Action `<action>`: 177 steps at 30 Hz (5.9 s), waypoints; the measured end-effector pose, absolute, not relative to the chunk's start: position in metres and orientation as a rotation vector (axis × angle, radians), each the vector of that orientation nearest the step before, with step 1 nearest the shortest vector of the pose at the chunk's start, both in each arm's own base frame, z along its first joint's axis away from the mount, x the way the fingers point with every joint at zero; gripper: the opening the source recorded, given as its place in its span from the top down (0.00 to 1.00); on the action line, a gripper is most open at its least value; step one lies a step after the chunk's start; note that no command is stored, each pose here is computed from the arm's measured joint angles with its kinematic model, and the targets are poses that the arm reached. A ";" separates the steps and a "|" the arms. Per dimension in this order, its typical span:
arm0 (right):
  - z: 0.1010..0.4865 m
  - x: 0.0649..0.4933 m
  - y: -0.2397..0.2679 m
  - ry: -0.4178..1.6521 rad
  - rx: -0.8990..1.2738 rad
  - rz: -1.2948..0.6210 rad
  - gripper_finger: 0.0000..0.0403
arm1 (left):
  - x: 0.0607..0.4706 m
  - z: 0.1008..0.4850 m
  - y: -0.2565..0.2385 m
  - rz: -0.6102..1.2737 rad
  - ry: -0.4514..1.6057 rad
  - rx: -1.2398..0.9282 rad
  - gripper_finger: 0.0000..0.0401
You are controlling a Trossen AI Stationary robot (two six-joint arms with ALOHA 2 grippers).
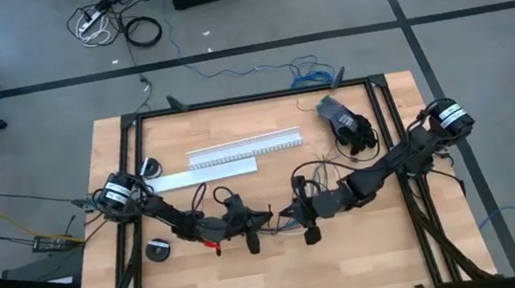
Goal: Ziptie cables
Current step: Wrap the colored wires together using a zip tie
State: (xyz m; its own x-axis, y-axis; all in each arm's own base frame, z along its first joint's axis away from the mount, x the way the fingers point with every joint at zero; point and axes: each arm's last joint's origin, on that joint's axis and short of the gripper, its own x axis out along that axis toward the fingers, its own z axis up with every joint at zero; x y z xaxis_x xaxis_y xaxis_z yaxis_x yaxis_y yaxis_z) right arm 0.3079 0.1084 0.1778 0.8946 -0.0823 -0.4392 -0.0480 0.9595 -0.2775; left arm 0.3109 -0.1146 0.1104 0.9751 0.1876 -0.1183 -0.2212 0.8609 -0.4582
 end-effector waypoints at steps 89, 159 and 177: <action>0.183 0.316 0.097 0.413 -0.269 0.038 1.00 | 0.315 0.112 -0.109 0.219 0.059 -0.614 1.00; 0.212 0.302 0.102 0.320 -0.237 -0.137 0.63 | 0.338 0.119 -0.112 0.293 0.137 -0.373 1.00; 0.197 0.286 0.106 0.478 -0.196 -0.312 0.67 | 0.341 0.127 -0.100 0.363 0.070 -0.234 1.00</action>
